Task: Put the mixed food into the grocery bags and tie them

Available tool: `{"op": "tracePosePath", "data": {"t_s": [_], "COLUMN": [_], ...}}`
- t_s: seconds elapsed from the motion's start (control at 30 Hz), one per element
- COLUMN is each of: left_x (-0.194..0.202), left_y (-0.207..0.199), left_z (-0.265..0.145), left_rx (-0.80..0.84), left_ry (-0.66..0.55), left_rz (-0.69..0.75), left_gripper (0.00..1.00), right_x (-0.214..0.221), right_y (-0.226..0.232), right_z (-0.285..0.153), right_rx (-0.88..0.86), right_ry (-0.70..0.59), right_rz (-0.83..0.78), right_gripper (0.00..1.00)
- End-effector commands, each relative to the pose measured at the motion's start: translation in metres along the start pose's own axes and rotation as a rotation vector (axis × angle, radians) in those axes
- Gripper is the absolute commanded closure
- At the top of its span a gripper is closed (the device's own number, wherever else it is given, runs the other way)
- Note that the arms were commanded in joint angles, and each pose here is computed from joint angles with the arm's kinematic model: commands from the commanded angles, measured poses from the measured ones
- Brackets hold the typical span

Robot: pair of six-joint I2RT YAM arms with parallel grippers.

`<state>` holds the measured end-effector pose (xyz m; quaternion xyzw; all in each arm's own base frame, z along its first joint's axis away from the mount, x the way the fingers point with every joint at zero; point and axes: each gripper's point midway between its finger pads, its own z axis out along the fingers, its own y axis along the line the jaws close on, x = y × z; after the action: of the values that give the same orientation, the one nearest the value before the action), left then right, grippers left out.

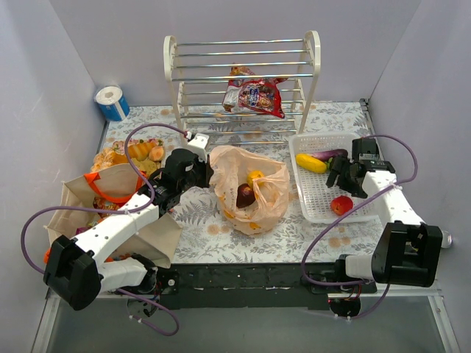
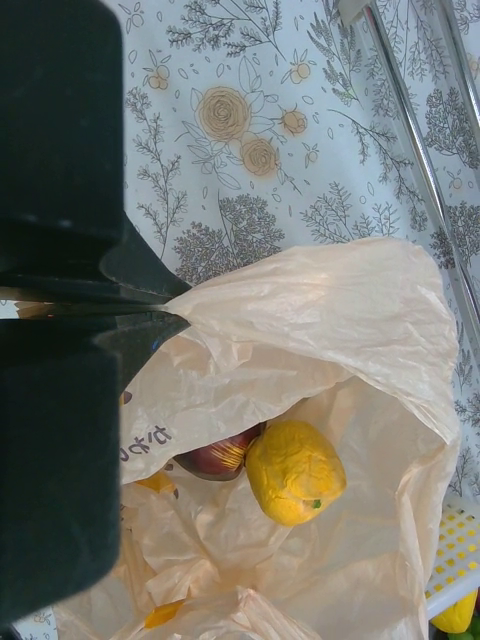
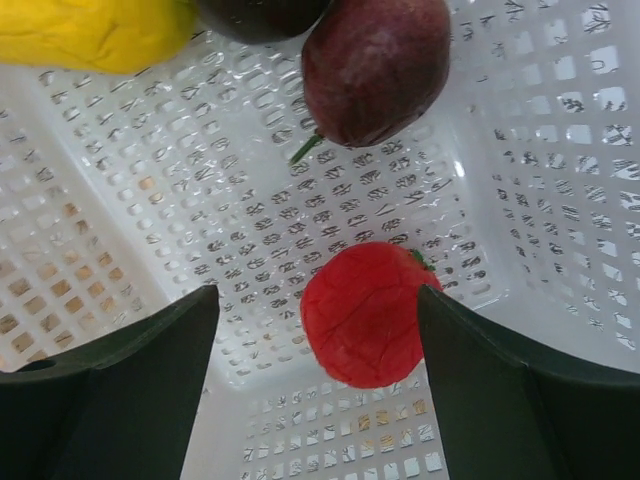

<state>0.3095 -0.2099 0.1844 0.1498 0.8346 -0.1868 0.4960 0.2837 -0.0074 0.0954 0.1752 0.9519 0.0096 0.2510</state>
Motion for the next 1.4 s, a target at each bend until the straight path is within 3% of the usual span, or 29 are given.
{"op": "tracePosePath", "data": {"t_s": [0.0, 0.5, 0.7, 0.73, 0.8, 0.83, 1.0, 1.1, 1.2, 1.27, 1.3, 1.37], "left_x": [-0.014, -0.02, -0.022, -0.021, -0.021, -0.02, -0.018, -0.016, -0.014, -0.013, -0.012, -0.01], "left_y": [0.004, -0.004, -0.003, -0.003, -0.003, -0.003, -0.004, -0.002, 0.0, 0.0, 0.001, 0.002], "left_z": [-0.008, -0.014, -0.015, -0.016, -0.015, -0.014, -0.012, -0.011, -0.009, -0.008, -0.007, -0.006], "left_rx": [-0.017, 0.025, 0.016, 0.017, 0.019, 0.016, 0.021, 0.013, 0.004, 0.0, -0.004, -0.009], "left_ry": [-0.048, -0.066, -0.072, -0.07, -0.075, -0.071, -0.057, -0.054, -0.05, -0.046, -0.044, -0.034], "left_rz": [0.002, -0.009, -0.008, -0.007, -0.008, -0.01, -0.01, -0.008, -0.007, -0.003, -0.004, 0.0], "left_gripper": [1.0, 1.0, 1.0, 1.0, 1.0, 1.0, 1.0, 1.0, 1.0, 1.0, 1.0, 1.0], "right_x": [-0.004, 0.033, 0.032, 0.029, 0.024, 0.013, -0.027, -0.052, -0.069, -0.062, -0.08, -0.061], "right_y": [-0.022, -0.013, -0.013, -0.011, -0.01, -0.006, 0.016, 0.049, 0.111, 0.159, 0.178, 0.227], "right_z": [0.001, 0.028, 0.03, 0.028, 0.021, 0.012, -0.034, -0.073, -0.118, -0.13, -0.156, -0.165], "right_rx": [0.122, 0.05, 0.049, 0.039, 0.034, 0.014, -0.094, -0.146, -0.241, -0.301, -0.322, -0.361], "right_ry": [0.014, 0.08, 0.084, 0.073, 0.058, 0.017, -0.17, -0.303, -0.414, -0.409, -0.475, -0.455], "right_rz": [0.022, 0.144, 0.133, 0.134, 0.129, 0.128, 0.094, 0.034, -0.069, -0.161, -0.162, -0.271], "right_gripper": [0.13, 0.14, 0.31, 0.44, 0.52, 0.6, 0.76, 0.8, 0.8, 0.82, 0.82, 0.83]}}
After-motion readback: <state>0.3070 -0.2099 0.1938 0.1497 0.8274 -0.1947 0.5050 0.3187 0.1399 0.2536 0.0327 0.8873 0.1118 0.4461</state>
